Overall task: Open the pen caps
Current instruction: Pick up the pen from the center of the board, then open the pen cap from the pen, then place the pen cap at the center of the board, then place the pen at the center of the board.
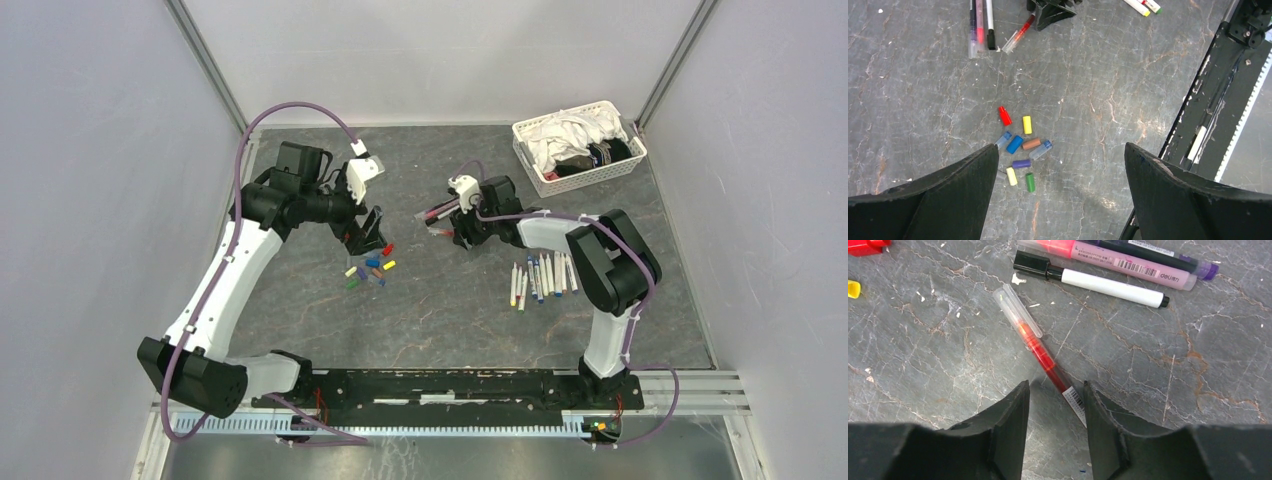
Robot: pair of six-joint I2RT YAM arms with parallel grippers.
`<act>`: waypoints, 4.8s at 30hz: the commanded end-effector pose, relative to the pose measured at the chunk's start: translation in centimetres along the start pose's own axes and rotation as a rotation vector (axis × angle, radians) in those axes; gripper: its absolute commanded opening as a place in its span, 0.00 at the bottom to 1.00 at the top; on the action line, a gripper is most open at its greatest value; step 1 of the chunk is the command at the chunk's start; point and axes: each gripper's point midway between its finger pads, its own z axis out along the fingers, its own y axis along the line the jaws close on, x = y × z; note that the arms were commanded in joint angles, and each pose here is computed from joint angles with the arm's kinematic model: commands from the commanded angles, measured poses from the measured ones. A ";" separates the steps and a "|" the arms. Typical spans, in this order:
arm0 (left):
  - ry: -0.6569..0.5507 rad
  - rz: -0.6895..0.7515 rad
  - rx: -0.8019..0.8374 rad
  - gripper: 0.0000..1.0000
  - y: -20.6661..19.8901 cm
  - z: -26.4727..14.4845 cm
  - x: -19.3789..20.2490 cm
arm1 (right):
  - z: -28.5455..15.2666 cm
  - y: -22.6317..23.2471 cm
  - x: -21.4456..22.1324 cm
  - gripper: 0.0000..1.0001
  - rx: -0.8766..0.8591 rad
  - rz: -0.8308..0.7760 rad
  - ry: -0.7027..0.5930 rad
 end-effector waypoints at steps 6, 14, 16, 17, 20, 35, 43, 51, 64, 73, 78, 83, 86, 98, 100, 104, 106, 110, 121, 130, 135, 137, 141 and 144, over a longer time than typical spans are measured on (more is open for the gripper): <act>0.006 0.073 0.118 1.00 -1.8 0.1 0.7 | -0.7 4.9 2.5 0.29 -0.062 -0.026 0.017; 0.019 0.118 0.242 1.00 -3.3 1.7 3.4 | -2.0 8.4 1.8 0.00 -0.123 -0.052 -0.028; 0.018 0.137 0.255 1.00 -3.4 2.3 4.2 | -2.7 8.7 0.8 0.00 -0.135 -0.051 -0.061; 0.023 0.141 0.257 1.00 -3.2 2.6 4.6 | -3.0 8.8 0.3 0.00 -0.139 -0.052 -0.074; 0.045 0.144 0.275 1.00 -3.0 3.5 5.6 | -4.1 9.6 -1.1 0.00 -0.169 -0.054 -0.114; 0.092 0.235 0.246 1.00 -0.3 7.5 6.7 | -10.2 18.4 -4.4 0.00 -0.593 -0.045 -0.227; 0.081 0.204 0.349 0.97 -1.7 9.0 6.7 | -10.6 19.1 -5.0 0.00 -0.614 -0.057 -0.231; 0.111 0.157 0.522 0.52 -4.1 9.2 7.5 | -10.9 19.4 -5.6 0.00 -0.627 -0.062 -0.246; 0.131 0.162 0.659 0.02 -6.3 7.8 7.7 | -10.2 20.3 -6.4 0.48 -0.688 0.045 -0.241; 0.104 0.201 0.630 0.02 -6.5 6.8 6.5 | -9.7 21.6 -5.4 0.47 -0.803 0.106 -0.202; 0.115 0.175 0.568 0.02 -5.7 6.9 5.8 | -10.0 22.0 -5.2 0.13 -0.831 0.125 -0.206; 0.181 0.140 0.447 0.02 -3.6 6.9 5.5 | -9.7 20.2 -3.6 0.00 -0.729 0.111 -0.153; 0.211 0.155 0.400 0.02 -3.0 6.3 5.7 | -10.3 18.4 -2.2 0.00 -0.669 0.121 -0.144; 0.254 0.212 0.300 0.02 2.2 2.1 6.3 | -12.3 14.6 3.6 0.00 -0.486 0.085 -0.084; 0.249 0.205 0.280 0.02 2.7 2.6 6.4 | -11.9 13.1 3.2 0.00 -0.400 0.099 -0.088; 0.212 0.128 0.192 0.02 4.7 5.4 7.0 | -10.3 8.0 2.9 0.00 -0.112 0.212 -0.055; 0.201 0.112 0.127 0.02 6.3 7.0 7.6 | -9.8 5.6 3.1 0.00 0.029 0.270 -0.038; 0.227 0.041 -0.037 0.02 9.6 9.1 9.9 | -9.8 2.6 4.3 0.00 0.229 0.354 -0.059; 0.285 -0.122 -0.263 0.02 14.3 13.0 15.0 | -10.2 -0.4 8.1 0.02 0.539 0.449 -0.067; 0.298 -0.160 -0.228 0.28 13.4 14.2 17.1 | -9.8 0.2 10.1 0.19 0.544 0.485 -0.035; 0.263 -0.168 -0.197 0.44 12.3 13.7 16.0 | -9.7 0.8 10.8 0.26 0.531 0.490 -0.015; 0.252 -0.171 -0.182 0.46 11.9 13.4 15.5 | -9.8 0.9 10.9 0.30 0.525 0.492 -0.011; 0.225 -0.171 -0.166 0.47 11.3 12.5 13.9 | -10.5 0.6 10.6 0.30 0.550 0.486 -0.017; 0.192 -0.155 -0.182 0.49 11.4 10.9 11.4 | -11.6 0.1 8.5 0.29 0.571 0.461 -0.069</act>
